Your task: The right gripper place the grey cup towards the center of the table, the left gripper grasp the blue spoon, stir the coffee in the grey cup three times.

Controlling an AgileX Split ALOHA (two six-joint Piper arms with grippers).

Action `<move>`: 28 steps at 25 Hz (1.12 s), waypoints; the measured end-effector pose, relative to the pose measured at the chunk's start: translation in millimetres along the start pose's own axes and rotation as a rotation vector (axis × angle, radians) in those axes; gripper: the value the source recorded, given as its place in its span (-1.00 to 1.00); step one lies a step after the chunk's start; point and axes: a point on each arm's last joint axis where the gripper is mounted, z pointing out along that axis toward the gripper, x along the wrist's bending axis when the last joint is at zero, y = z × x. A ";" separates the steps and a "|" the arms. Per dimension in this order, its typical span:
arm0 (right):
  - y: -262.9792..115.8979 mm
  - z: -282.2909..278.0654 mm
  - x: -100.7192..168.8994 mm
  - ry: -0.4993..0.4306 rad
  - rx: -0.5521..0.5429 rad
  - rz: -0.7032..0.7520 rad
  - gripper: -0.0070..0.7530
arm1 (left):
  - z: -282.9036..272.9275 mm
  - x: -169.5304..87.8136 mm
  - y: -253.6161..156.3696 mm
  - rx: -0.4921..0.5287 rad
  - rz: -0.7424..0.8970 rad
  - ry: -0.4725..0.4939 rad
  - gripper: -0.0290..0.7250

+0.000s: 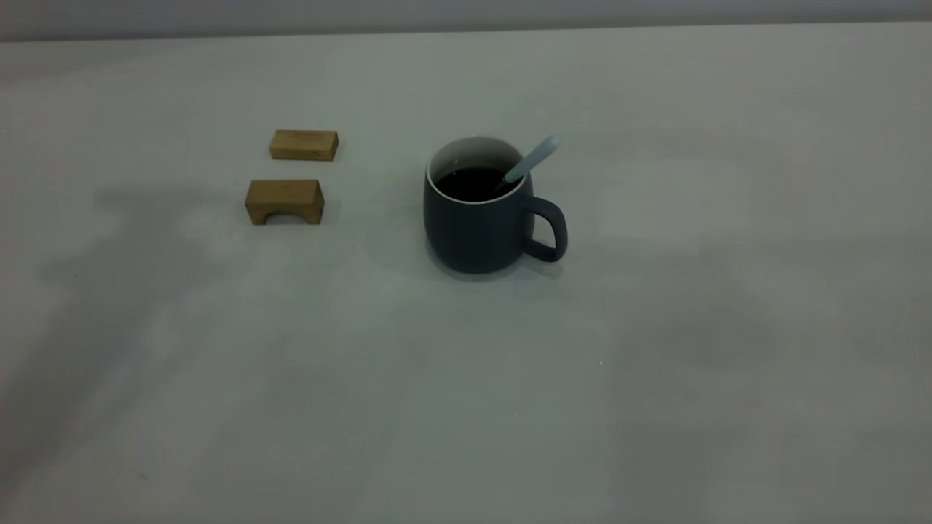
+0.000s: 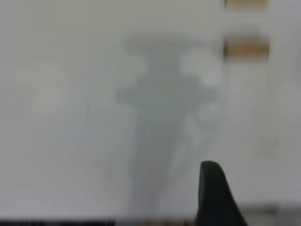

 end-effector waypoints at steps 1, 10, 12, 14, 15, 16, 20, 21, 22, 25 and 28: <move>0.0 0.0 0.0 0.000 0.000 0.000 -0.04 | 5.6 0.3 -18.2 0.043 0.036 -0.013 0.42; 0.0 0.0 0.0 0.000 0.000 0.000 -0.04 | 34.9 30.7 -170.6 0.217 0.036 -0.038 0.42; 0.0 0.0 0.0 0.000 0.000 0.000 -0.04 | 33.9 38.7 -196.3 0.151 -0.038 -0.049 0.42; 0.0 0.0 0.0 0.000 0.000 0.000 -0.04 | 26.2 43.4 -217.6 0.039 -0.091 -0.048 0.42; 0.0 0.0 0.0 0.000 0.000 0.000 -0.04 | 23.2 44.7 -226.5 0.000 -0.107 -0.045 0.42; 0.0 0.0 0.0 0.000 0.000 0.000 -0.04 | 18.2 45.4 -235.6 -0.054 -0.117 -0.042 0.42; 0.0 0.0 0.0 0.000 0.000 0.000 -0.04 | 0.7 44.6 -265.3 -0.261 -0.134 -0.032 0.42; 0.0 0.0 0.0 0.000 0.000 0.000 -0.04 | -2.9 44.2 -272.0 -0.314 -0.137 -0.031 0.42; 0.0 0.0 0.0 0.000 0.000 0.000 -0.04 | -4.3 43.6 -277.0 -0.357 -0.140 -0.032 0.42; 0.0 0.0 0.0 0.000 0.000 0.000 -0.04 | -6.0 41.9 -292.4 -0.469 -0.146 -0.030 0.42; 0.0 0.0 0.0 0.000 0.000 0.000 -0.04 | -8.2 40.8 -305.8 -0.543 -0.151 -0.027 0.42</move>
